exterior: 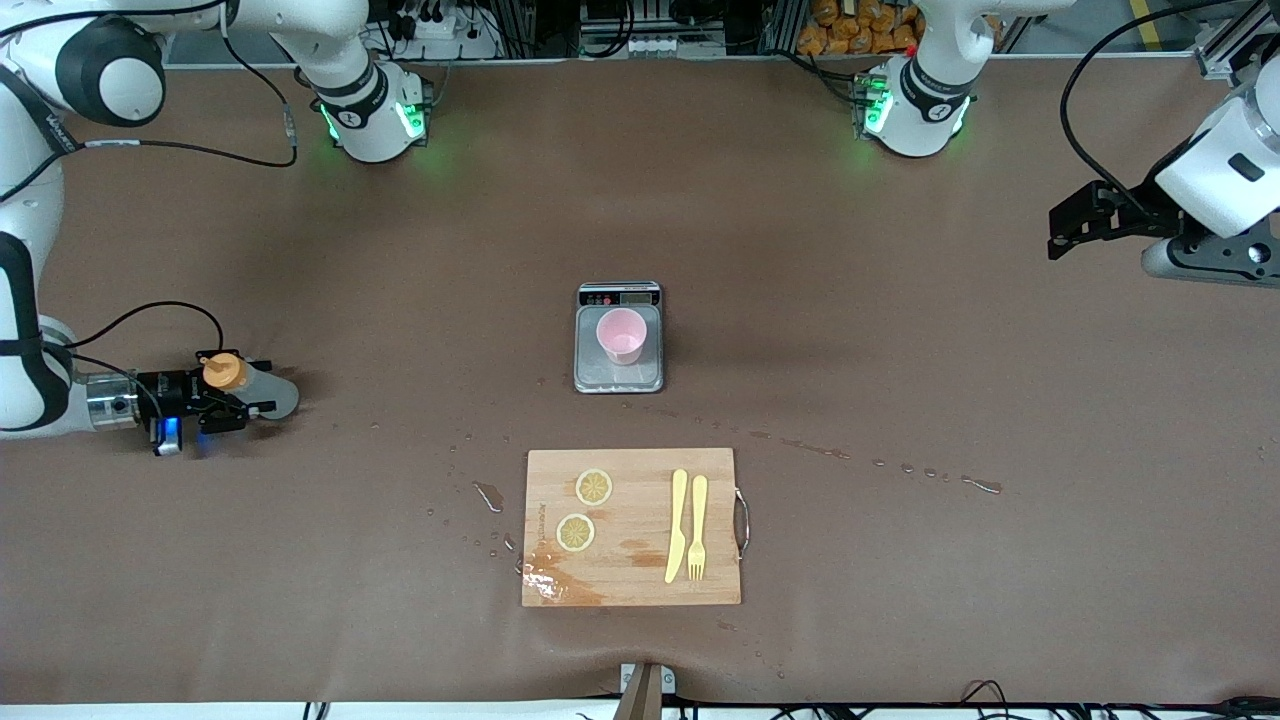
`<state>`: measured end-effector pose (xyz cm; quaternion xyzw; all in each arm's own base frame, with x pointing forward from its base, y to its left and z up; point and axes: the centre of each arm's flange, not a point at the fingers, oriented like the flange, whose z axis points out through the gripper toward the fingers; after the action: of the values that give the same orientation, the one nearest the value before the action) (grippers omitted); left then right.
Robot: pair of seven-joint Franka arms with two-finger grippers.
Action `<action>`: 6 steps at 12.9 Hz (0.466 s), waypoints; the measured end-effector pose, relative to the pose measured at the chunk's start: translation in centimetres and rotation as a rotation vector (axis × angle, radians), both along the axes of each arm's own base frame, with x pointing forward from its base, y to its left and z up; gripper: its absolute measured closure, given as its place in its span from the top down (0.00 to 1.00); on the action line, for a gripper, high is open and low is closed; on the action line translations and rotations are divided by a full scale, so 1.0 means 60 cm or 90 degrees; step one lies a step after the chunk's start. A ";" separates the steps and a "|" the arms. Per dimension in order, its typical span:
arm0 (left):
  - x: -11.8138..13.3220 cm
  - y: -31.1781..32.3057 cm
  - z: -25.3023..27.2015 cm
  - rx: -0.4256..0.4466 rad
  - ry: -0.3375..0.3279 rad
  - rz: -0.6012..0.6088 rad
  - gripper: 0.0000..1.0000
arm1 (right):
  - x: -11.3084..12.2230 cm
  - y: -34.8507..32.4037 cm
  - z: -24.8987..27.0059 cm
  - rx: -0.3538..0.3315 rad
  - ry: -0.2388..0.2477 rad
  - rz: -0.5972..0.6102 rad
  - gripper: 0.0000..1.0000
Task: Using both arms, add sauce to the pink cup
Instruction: 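Set the bottle upright on the table and open the right gripper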
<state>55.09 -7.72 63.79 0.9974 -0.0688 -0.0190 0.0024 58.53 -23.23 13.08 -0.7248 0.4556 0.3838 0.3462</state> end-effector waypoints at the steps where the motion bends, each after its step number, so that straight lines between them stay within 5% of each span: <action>1: 0.000 0.000 0.000 0.000 0.000 0.000 1.00 | 0.004 -0.004 0.005 -0.003 -0.005 -0.001 1.00; 6: 0.000 -0.001 0.000 0.000 0.000 0.000 1.00 | 0.053 -0.057 0.092 -0.081 -0.069 0.018 1.00</action>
<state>55.09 -7.75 63.81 0.9974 -0.0689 -0.0189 0.0024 61.70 -26.63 18.60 -0.7714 0.4493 0.3191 0.3183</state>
